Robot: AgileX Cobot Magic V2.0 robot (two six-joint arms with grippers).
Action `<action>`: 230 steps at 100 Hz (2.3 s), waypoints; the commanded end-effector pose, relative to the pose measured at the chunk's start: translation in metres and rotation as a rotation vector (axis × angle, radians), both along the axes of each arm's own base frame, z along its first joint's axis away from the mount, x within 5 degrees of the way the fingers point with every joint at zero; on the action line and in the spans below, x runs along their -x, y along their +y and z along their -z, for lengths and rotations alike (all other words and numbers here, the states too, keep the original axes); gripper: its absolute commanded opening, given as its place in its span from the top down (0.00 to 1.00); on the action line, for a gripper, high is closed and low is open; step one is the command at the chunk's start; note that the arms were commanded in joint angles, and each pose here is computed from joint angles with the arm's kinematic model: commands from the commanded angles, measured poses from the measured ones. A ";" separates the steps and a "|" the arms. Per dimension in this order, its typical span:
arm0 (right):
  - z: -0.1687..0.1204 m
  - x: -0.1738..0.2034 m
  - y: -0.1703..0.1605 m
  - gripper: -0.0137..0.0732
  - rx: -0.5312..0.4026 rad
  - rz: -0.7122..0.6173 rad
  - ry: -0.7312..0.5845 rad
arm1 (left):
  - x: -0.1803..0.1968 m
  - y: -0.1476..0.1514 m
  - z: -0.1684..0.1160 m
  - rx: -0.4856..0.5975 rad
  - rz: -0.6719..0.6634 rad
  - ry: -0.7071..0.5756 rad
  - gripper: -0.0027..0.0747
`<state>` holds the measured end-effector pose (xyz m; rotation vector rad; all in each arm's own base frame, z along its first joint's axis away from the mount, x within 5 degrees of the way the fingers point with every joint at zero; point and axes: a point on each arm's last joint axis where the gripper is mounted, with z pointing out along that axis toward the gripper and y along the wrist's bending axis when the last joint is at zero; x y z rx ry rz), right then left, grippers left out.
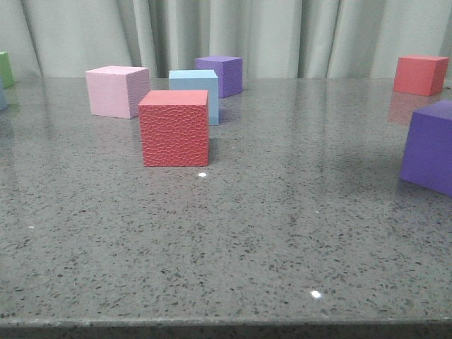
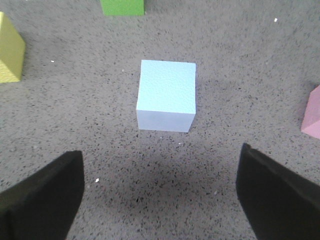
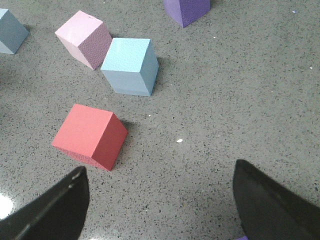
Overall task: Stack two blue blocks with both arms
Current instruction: 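Lower the left gripper onto the second light blue cube and grasp it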
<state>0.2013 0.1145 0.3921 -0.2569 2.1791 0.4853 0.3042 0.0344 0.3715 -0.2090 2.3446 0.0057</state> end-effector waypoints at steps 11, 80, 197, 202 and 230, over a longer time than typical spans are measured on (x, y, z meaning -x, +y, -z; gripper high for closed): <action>-0.018 0.004 -0.002 0.17 -0.047 -0.005 -0.098 | -0.032 0.004 -0.015 0.002 0.008 -0.004 0.19; -0.018 0.004 -0.002 0.17 -0.045 -0.006 -0.094 | -0.114 0.012 0.027 0.010 0.047 0.121 0.19; -0.018 0.004 -0.002 0.17 -0.043 -0.006 -0.092 | -0.125 0.013 0.041 0.019 0.044 0.159 0.65; -0.018 0.004 -0.002 0.17 -0.043 -0.006 -0.092 | -0.125 0.013 0.041 0.019 0.044 0.159 0.67; -0.018 0.004 -0.002 0.17 -0.045 -0.006 -0.096 | -0.128 0.010 0.040 0.055 0.046 0.128 0.79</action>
